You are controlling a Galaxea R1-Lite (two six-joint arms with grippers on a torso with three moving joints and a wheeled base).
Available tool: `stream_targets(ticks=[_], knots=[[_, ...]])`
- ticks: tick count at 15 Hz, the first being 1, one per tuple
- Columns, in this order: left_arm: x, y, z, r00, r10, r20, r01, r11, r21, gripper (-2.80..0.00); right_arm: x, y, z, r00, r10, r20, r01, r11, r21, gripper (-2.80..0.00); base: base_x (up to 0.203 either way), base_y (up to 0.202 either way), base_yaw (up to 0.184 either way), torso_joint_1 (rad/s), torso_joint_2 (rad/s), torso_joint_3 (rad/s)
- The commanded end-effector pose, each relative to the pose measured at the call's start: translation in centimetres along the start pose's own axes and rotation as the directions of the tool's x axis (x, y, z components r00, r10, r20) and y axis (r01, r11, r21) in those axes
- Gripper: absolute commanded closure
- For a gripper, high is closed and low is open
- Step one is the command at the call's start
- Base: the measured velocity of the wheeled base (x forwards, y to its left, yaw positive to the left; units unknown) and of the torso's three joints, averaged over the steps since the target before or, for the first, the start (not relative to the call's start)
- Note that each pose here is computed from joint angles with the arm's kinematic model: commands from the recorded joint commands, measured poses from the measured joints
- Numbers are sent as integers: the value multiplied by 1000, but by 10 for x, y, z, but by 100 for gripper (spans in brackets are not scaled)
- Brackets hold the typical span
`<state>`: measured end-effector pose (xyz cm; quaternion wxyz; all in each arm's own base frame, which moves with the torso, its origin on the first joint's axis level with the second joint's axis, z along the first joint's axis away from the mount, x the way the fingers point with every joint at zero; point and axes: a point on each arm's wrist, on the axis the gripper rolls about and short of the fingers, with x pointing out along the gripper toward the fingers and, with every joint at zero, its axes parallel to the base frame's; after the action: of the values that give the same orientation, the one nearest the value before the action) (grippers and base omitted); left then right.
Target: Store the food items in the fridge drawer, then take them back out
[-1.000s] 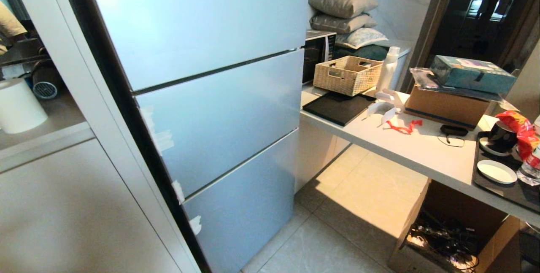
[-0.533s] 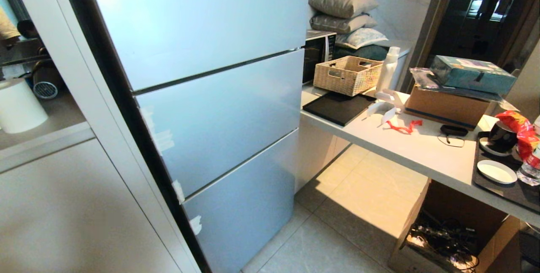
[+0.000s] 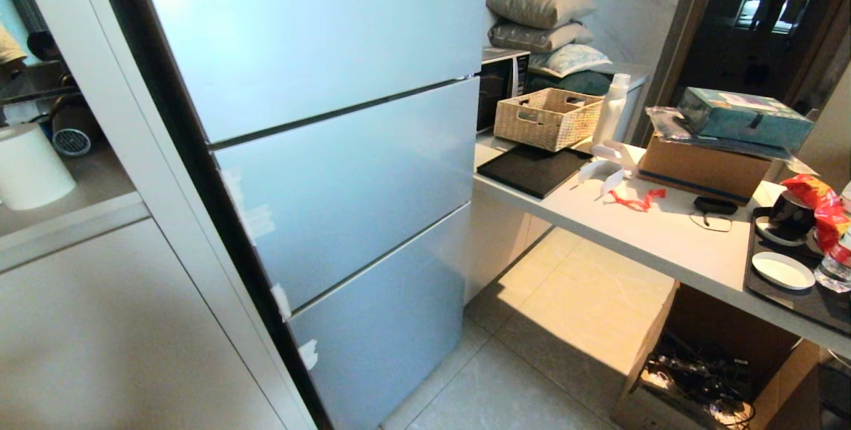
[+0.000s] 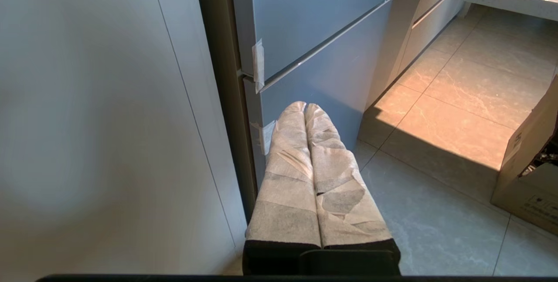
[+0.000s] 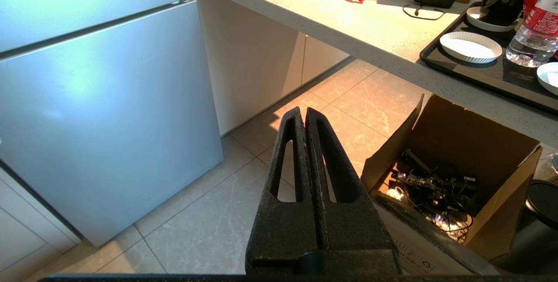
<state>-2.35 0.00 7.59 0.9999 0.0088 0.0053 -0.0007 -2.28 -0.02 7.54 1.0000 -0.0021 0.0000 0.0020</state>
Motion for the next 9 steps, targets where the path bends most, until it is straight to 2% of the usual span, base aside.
stream_targets(ticks=[1,3,4,7,9], knots=[[-1,0,3,1000,-6,13,6,1000,6,0,0,0,0,1000,1,-3,-1,1000,-1,0,0,0,0,0,0,0],[-4,0,25,998,-41,51,42,999,-19,0,0,0,0,1000,1,-3,-1,1000,-2,0,0,0,0,0,0,0],[-1,-1,38,998,-56,35,58,997,-44,0,0,0,0,1000,1,-3,-1,1000,-1,0,0,0,0,0,0,0],[40,-1,81,991,-91,-103,73,983,-169,0,0,0,0,1000,1,-3,-1,1000,-1,0,0,0,0,0,0,0],[82,-1,102,985,-96,-147,61,972,-227,0,0,0,0,1000,1,-3,-1,1000,-1,0,0,0,0,0,0,0]])
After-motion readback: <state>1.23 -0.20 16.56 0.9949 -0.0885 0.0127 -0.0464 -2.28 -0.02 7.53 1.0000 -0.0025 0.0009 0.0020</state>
